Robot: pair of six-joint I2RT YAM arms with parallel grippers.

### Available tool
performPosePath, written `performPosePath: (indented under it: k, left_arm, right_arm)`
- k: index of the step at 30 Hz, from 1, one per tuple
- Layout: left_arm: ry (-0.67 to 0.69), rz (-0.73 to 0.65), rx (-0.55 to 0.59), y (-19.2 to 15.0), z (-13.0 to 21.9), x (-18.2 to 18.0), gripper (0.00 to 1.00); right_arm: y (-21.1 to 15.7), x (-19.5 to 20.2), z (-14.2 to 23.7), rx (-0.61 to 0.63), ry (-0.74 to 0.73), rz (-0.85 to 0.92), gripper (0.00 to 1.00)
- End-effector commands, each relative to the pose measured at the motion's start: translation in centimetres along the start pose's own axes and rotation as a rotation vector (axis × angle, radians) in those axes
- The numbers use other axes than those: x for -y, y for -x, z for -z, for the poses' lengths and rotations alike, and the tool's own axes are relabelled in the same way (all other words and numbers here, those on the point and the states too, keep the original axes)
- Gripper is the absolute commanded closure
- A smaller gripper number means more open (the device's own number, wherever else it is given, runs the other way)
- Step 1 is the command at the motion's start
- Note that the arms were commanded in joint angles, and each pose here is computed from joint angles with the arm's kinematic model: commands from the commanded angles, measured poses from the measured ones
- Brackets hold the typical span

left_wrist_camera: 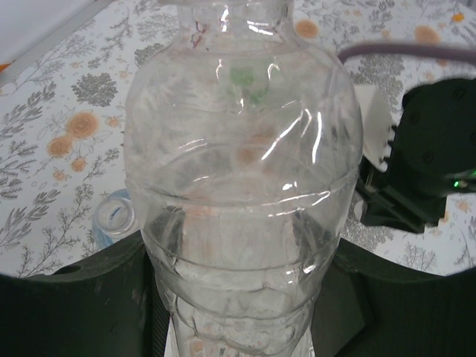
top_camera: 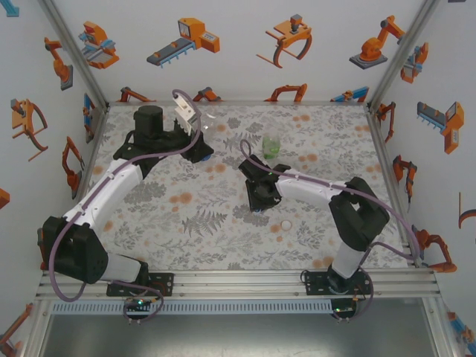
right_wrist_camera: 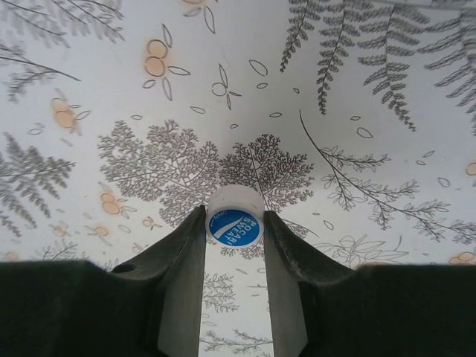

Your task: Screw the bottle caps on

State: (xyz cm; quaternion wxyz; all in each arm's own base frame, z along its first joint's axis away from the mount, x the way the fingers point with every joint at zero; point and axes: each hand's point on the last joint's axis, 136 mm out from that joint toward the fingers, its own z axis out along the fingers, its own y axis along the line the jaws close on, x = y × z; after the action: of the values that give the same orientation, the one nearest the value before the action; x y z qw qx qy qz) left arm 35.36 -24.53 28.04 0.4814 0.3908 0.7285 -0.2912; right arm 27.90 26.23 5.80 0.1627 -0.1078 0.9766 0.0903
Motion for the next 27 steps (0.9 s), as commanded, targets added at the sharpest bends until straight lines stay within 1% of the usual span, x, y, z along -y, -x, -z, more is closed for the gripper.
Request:
performPosePath:
  k: [1,6,10,13,17,22,25,27]
  left_arm:
    - [-0.097,-0.099,-0.021,-0.3,-0.2,2.2,1.0]
    - [-0.232,-0.211,-0.056,-1.2,-0.4,6.0,1.0]
    - [-0.327,-0.298,-0.103,-1.9,-0.5,9.1,1.0]
    - [-0.37,-0.328,-0.133,-2.3,-0.3,10.5,1.0]
    - [-0.401,-0.349,-0.149,-2.8,0.5,11.7,1.0]
    - [-0.429,-0.395,-0.159,-4.0,1.4,12.9,1.0]
    - [-0.454,-0.425,-0.182,-4.7,1.5,13.6,1.0]
    - [-0.457,-0.439,-0.202,-5.2,1.3,13.7,1.0]
  right_arm:
    - [2.4,-0.4,3.2,0.109,0.089,0.043,0.75]
    - [4.6,-1.4,7.8,0.294,0.236,0.133,0.75]
    - [5.9,-1.9,12.4,0.45,0.296,0.236,0.76]
    - [6.3,-2.2,15.8,0.55,0.313,0.329,0.76]
    - [6.0,-3.0,20.3,0.677,0.36,0.465,0.77]
    - [5.1,-4.4,25.7,0.861,0.456,0.628,0.78]
    - [4.4,-5.6,27.9,0.921,0.517,0.728,0.79]
    - [3.9,-6.4,28.7,0.938,0.558,0.795,0.81]
